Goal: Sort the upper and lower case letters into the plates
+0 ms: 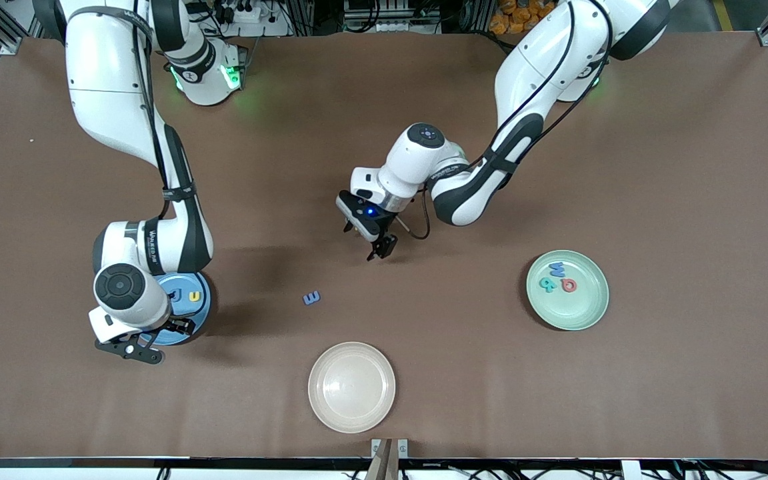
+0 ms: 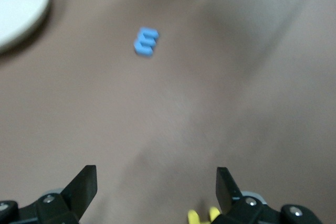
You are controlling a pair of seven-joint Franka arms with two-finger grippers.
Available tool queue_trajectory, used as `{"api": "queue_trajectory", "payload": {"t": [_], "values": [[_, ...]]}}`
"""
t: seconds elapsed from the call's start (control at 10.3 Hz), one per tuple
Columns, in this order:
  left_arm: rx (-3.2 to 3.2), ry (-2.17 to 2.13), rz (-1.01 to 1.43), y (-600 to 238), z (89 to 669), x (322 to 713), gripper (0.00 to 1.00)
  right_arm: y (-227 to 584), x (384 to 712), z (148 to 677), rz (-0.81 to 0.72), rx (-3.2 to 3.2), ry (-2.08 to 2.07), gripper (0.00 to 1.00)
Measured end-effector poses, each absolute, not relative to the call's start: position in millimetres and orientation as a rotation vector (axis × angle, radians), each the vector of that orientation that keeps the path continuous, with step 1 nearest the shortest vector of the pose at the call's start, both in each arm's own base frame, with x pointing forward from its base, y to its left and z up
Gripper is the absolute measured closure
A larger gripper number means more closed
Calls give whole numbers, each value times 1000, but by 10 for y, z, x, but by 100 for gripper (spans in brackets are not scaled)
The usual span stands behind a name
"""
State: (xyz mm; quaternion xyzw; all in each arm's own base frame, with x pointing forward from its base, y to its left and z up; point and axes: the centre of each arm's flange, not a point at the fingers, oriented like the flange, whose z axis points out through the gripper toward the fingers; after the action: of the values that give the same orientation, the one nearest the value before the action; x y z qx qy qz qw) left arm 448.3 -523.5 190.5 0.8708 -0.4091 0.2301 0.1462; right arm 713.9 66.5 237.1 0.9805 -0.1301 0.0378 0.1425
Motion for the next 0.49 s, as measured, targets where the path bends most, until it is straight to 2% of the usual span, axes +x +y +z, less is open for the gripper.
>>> {"api": "queue_trajectory", "payload": {"t": [0.49], "values": [[2536,-1125,576,-5198,1703,4235,0,670,7130,2354,98,2830,-352,0]]}}
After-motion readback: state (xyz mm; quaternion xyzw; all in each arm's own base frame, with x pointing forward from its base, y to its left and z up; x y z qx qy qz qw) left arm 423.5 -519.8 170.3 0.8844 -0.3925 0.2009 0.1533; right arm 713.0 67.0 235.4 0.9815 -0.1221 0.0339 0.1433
